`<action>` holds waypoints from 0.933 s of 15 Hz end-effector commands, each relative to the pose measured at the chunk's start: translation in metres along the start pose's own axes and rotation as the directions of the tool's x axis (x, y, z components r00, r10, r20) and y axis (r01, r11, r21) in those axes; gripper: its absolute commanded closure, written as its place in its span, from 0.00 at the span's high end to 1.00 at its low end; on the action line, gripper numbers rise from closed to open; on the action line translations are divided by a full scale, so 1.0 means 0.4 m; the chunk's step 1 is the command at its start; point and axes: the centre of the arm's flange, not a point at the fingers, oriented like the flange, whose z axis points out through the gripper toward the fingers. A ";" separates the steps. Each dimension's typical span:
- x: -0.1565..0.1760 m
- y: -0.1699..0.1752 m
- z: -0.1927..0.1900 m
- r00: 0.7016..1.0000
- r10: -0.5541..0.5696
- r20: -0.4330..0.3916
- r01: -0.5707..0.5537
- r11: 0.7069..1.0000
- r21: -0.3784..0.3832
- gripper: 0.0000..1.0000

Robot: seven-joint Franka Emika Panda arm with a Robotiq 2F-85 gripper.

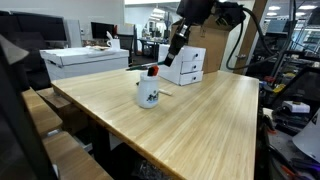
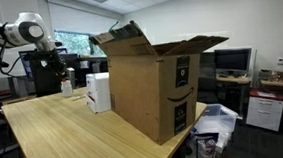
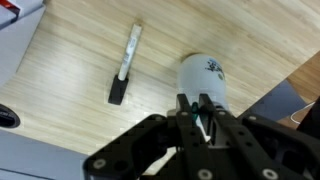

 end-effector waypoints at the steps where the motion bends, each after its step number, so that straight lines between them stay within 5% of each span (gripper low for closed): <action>1: 0.047 -0.003 -0.099 0.997 -0.072 -0.029 0.072 0.997 -0.013 0.06; 5: 0.096 0.004 -0.165 0.992 -0.129 -0.006 0.129 0.990 -0.048 0.06; 14: 0.145 -0.081 -0.186 0.929 -0.274 0.247 0.305 0.948 -0.096 0.06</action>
